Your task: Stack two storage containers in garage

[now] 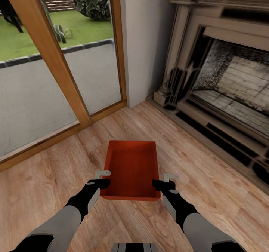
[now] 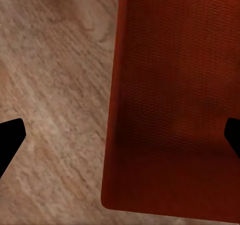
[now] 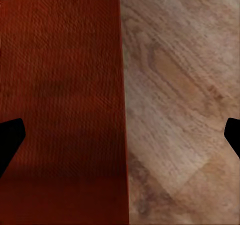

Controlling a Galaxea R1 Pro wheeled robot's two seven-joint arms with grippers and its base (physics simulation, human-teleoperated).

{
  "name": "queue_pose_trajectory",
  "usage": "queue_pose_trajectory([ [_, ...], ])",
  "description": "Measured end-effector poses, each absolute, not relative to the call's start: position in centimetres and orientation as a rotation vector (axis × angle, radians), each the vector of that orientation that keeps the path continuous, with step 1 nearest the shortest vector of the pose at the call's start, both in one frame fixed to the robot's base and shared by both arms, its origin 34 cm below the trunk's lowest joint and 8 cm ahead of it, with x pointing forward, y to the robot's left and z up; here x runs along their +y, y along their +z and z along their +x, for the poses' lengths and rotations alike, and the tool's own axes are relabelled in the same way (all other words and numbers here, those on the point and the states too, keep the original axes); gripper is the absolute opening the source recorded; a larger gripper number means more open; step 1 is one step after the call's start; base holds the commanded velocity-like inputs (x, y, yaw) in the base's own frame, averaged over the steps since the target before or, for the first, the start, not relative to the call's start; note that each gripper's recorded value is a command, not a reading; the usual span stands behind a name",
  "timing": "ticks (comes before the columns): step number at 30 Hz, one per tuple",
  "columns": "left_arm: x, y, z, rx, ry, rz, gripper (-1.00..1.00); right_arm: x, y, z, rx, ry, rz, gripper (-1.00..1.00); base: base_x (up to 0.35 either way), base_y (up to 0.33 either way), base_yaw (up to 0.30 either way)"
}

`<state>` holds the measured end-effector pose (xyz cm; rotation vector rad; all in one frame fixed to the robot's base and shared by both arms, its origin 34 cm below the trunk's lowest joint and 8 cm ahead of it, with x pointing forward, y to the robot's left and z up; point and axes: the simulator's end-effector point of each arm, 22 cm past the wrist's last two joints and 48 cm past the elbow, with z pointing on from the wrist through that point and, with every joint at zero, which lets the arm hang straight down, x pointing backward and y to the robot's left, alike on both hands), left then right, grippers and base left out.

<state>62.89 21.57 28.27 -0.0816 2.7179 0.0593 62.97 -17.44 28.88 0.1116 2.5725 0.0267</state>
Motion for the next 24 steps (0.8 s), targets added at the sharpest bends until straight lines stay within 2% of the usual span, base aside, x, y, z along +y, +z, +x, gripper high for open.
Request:
queue_pose_trajectory([
  [12, 21.55, 28.38, 63.07, 2.714, 0.058, -0.084, 1.00, -17.43, 29.03, 63.20, 2.567, 0.028, 0.111, 1.00, 0.000, 0.001, 0.000],
  [24, 21.52, 28.49, 63.24, 2.710, 0.057, -0.084, 1.00, -17.47, 29.02, 63.19, 2.567, 0.028, 0.111, 1.00, 0.095, 0.109, 0.000],
])
